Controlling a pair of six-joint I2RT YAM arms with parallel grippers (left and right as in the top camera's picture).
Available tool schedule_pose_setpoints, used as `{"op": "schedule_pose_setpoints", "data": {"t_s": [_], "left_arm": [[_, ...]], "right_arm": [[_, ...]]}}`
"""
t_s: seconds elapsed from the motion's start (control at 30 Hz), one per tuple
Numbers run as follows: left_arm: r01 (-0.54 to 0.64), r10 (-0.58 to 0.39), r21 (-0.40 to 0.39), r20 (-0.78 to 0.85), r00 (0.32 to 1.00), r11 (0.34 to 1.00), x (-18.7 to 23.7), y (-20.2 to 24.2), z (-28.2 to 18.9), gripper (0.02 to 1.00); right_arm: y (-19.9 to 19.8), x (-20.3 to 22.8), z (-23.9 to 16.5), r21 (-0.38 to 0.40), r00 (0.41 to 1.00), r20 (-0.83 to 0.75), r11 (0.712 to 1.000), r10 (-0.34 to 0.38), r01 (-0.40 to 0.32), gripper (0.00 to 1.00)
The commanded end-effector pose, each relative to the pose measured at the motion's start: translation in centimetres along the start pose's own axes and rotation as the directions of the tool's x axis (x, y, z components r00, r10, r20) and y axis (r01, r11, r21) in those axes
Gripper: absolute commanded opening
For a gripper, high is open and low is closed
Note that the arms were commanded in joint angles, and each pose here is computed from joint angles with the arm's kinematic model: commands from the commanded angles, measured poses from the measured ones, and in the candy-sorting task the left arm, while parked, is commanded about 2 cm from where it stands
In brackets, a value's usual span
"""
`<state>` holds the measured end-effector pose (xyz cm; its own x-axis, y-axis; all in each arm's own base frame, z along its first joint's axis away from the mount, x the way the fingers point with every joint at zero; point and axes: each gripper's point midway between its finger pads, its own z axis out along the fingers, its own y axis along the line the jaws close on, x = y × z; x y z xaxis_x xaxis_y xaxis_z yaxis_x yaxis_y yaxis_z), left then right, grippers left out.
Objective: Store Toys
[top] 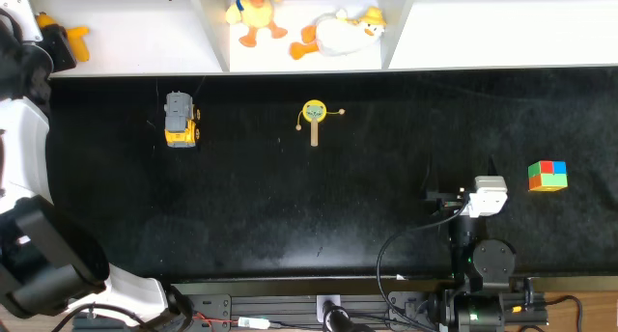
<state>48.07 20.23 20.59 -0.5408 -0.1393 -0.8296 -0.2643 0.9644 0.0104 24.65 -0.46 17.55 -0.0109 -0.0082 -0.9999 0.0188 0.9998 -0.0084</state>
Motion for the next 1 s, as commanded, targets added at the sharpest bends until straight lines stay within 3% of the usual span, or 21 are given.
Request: {"op": "schedule_pose_setpoints", "data": {"t_s": [0.03, 0.07, 0.33, 0.5, 0.7, 0.9, 1.0], "left_arm": [[-0.003, 0.003, -0.003, 0.015, 1.000, 1.000, -0.5, -0.2, 0.6, 0.897], [-0.004, 0.004, -0.004, 0.024, 1.000, 1.000, -0.7, -0.1, 0.6, 0.998], [-0.007, 0.007, -0.012, 0.053, 0.999, 1.000, -1.6, 0.0, 0.0, 0.998], [-0.009, 0.009, -0.022, 0.003, 1.000, 1.000, -1.2, -0.2, -3.0, 0.998], [0.004, -0.005, -0.006, -0.163, 0.987, 1.000, 4.7, -1.3, -7.2, 0.998], [0.027, -0.021, 0.026, -0.204, 0.979, 0.999, 12.3, -4.1, -10.7, 0.998], [0.036, -0.017, 0.079, -0.223, 0.975, 0.996, 15.1, -6.6, -11.9, 0.998]], "right_arm": [[0.1, 0.4, 0.0, -0.004, 1.000, -0.002, 1.000, 0.008, -0.008, 0.996], [0.1, 0.4, 0.0, -0.004, 1.000, -0.002, 1.000, 0.008, -0.008, 0.996], [0.1, 0.4, 0.0, -0.004, 1.000, -0.002, 1.000, 0.008, -0.008, 0.996], [0.1, 0.4, 0.0, -0.004, 1.000, -0.002, 1.000, 0.008, -0.008, 0.996], [0.1, 0.4, 0.0, -0.004, 1.000, -0.002, 1.000, 0.008, -0.008, 0.996], [0.1, 0.4, 0.0, -0.004, 1.000, -0.002, 1.000, 0.008, -0.008, 0.996], [0.1, 0.4, 0.0, -0.004, 1.000, -0.002, 1.000, 0.008, -0.008, 0.996]]}}
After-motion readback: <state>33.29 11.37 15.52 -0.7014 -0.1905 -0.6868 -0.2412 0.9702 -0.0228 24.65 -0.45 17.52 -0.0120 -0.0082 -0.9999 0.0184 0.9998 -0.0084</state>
